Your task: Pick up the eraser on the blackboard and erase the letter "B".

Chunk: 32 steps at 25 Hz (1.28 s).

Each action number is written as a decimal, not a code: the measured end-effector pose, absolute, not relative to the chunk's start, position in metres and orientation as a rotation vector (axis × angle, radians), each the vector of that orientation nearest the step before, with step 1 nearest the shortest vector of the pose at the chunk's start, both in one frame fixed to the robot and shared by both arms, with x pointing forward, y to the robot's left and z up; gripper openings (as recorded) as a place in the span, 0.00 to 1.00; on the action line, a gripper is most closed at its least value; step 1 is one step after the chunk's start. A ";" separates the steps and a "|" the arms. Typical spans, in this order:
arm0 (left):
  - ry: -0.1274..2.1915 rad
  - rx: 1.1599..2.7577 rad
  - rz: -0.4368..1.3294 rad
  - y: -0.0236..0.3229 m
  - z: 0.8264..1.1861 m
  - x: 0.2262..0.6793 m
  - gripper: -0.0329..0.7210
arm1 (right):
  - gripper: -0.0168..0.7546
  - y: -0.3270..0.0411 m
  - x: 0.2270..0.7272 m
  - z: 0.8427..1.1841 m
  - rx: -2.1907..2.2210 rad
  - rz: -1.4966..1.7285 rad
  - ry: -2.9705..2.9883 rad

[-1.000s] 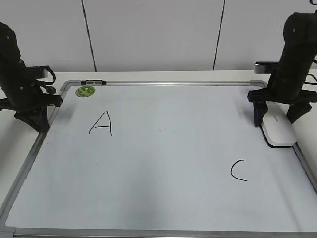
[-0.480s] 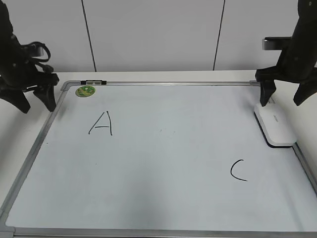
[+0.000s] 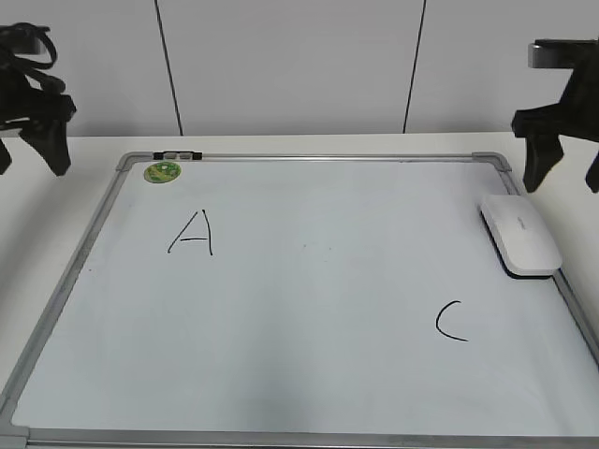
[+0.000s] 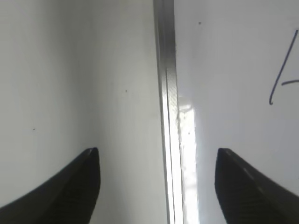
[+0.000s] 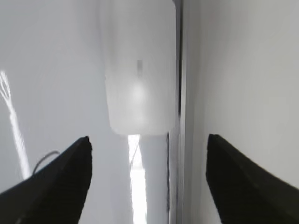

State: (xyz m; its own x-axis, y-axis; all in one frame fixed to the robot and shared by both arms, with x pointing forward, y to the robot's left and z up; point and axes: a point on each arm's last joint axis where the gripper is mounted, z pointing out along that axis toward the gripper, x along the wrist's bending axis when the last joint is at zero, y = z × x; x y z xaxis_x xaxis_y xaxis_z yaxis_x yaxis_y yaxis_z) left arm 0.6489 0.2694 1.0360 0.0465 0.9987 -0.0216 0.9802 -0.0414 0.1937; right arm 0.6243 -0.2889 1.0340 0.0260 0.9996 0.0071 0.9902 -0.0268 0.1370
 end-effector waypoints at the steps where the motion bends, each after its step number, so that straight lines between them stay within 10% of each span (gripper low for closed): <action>1: 2.054 2.161 0.189 0.267 1.041 0.639 0.81 | 0.75 -0.286 0.612 1.035 2.176 0.134 2.139; 32: 1.738 1.958 0.689 0.297 1.058 0.328 0.77 | 0.74 -0.281 0.349 1.042 1.881 0.530 2.040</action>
